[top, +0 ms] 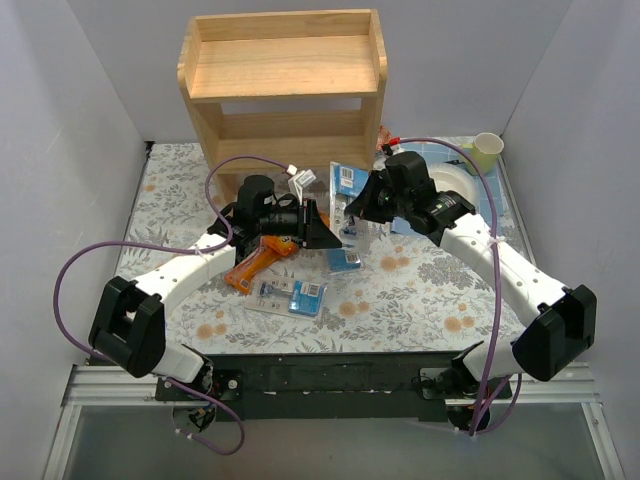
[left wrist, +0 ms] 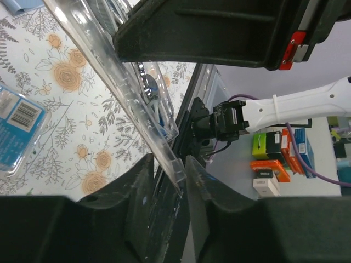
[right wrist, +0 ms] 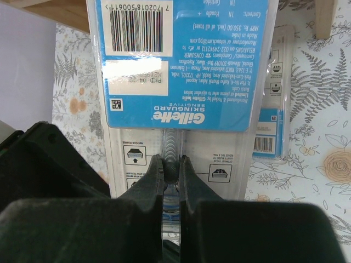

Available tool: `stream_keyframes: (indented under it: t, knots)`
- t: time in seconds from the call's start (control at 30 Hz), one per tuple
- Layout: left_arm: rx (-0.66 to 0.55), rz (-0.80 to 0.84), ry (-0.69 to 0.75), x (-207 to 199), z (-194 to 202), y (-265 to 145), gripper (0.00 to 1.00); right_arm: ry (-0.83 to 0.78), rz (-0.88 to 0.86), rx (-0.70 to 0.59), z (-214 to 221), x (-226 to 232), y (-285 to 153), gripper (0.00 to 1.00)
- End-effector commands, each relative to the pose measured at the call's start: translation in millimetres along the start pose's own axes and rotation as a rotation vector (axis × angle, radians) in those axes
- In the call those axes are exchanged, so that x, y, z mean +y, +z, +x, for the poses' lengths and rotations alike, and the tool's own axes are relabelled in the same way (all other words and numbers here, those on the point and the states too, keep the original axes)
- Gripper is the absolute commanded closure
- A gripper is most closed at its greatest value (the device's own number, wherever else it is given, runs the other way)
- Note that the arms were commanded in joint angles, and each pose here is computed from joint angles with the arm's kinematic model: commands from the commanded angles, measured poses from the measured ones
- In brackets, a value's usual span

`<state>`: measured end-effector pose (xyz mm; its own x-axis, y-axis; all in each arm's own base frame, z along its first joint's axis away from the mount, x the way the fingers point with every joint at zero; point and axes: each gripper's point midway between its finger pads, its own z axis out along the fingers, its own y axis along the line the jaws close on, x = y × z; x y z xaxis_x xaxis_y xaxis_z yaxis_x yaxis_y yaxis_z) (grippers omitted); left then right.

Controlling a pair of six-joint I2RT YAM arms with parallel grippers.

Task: Place and organize the shaving razors onto the shelf

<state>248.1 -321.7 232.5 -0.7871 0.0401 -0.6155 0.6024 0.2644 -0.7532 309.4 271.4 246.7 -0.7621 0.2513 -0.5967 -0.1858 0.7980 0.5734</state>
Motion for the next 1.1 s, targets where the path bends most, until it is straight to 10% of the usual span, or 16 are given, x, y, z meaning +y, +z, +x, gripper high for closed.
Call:
stream_keyframes:
  t: [0.0, 0.13, 0.37, 1.07]
  knots:
    - [-0.040, 0.046, 0.053, -19.3, -16.2, -3.2, 0.79, -0.024, -0.058, -0.068, -14.6, 14.2, -11.6, 0.99]
    - [-0.055, 0.060, 0.045, -18.1, -13.9, -4.2, 1.00, -0.124, -0.072, -0.075, -19.1, 16.4, -13.1, 0.99]
    - [-0.156, 0.098, -0.004, -15.2, -29.3, -26.2, 1.00, -0.635, -0.146, -0.180, -35.1, 14.8, -85.4, 0.41]
    - [-0.128, 0.305, -0.222, 14.8, -145.3, -27.2, 1.00, -0.776, 0.400, -0.275, -61.9, -127.6, -153.7, 0.43]
